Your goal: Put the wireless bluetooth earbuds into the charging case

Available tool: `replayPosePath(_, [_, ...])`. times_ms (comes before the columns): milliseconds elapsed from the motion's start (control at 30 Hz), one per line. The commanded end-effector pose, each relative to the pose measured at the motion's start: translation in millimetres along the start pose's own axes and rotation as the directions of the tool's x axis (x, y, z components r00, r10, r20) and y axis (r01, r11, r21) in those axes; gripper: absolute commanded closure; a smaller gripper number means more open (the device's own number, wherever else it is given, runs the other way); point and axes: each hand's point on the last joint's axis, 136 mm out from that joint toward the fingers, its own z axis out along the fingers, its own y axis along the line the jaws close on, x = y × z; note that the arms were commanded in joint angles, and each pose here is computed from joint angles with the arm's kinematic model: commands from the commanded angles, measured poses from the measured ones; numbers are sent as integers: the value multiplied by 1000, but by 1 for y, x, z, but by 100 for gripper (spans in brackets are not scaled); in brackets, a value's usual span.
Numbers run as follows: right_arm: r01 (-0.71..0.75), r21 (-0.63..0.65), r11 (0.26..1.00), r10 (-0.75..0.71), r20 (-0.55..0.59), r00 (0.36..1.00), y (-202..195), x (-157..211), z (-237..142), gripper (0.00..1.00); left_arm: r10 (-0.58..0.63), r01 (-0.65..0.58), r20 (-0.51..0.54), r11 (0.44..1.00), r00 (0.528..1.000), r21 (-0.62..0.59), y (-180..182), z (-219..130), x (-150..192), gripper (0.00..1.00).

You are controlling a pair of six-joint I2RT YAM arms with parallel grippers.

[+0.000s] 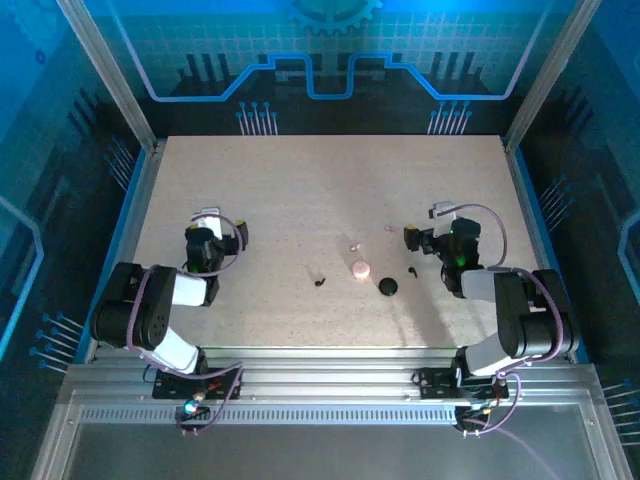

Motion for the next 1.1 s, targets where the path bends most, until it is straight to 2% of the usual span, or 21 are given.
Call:
replayPosePath(0, [-4, 8, 1000, 3, 15, 1000, 0, -7, 2, 0, 2, -3, 26, 1000, 1000, 14, -3, 2, -13, 1])
replayPosePath(867, [-4, 12, 1000, 4, 19, 1000, -1, -8, 2, 0, 12, -13, 20, 999, 1000, 38, -7, 2, -12, 1])
replayPosePath(967, [-6, 19, 1000, 6, -28, 1000, -1, -15, 0, 0, 12, -14, 31, 999, 999, 40, -7, 0, -17, 1])
replayPosePath(1067, [-56, 13, 998, 57, -151, 987, -1, -29, -6, 0, 26, -27, 24, 999, 999, 42, -11, -7, -28, 4])
